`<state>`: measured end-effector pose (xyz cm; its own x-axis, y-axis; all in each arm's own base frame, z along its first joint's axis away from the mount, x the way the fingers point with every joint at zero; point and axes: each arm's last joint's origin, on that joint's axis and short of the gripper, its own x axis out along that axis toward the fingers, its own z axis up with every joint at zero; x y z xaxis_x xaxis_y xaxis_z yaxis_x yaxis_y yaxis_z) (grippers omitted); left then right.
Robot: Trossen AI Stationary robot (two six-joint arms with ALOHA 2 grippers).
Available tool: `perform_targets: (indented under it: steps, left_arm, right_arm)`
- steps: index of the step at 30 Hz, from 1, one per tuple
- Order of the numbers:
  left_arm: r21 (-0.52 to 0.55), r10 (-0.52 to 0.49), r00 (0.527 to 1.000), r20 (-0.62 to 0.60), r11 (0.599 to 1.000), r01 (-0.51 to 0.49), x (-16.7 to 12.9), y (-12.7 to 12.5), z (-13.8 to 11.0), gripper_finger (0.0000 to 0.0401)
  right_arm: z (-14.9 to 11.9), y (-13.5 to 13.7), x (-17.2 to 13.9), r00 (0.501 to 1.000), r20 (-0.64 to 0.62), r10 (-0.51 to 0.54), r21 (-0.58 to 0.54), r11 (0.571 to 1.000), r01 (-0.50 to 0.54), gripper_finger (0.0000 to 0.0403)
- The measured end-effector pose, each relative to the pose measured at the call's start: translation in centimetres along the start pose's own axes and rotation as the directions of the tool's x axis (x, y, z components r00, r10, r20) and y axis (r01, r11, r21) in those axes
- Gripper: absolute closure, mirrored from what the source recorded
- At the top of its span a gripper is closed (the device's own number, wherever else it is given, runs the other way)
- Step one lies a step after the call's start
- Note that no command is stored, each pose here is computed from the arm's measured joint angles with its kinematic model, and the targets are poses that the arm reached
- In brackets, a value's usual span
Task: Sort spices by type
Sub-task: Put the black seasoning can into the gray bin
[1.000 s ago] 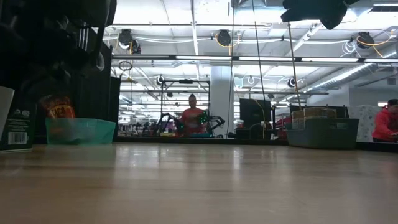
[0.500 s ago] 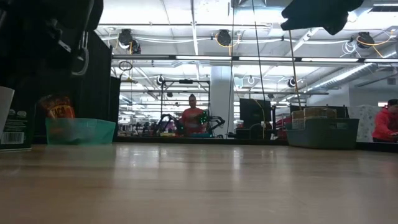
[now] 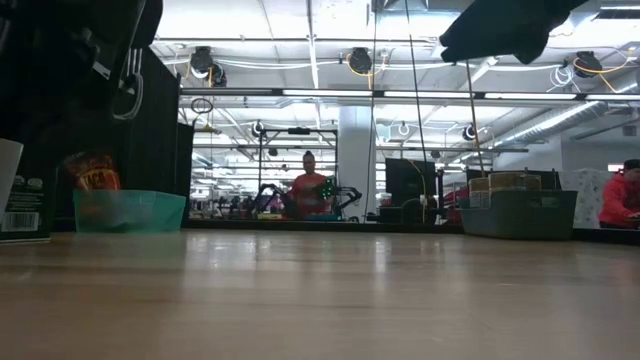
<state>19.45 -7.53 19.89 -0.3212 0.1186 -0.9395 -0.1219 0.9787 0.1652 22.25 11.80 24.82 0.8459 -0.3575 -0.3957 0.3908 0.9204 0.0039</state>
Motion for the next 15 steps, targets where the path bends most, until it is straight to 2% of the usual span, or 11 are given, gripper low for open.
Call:
perform_targets:
  steps: [8,15]
  left_arm:
    - [-0.052,-0.001,1.0,0.001,0.999,0.001,0.01,0.0,0.01,0.0401]
    - [-0.042,0.003,1.0,0.004,0.999,-0.003,0.01,0.02,0.03,0.0401]
  right_arm:
    - [-0.02,0.0,0.0,1.0,-0.002,0.001,-0.04,0.999,-0.001,0.0243]
    - [0.01,0.01,0.0,1.0,0.0,0.002,-0.068,0.998,-0.002,0.0243]
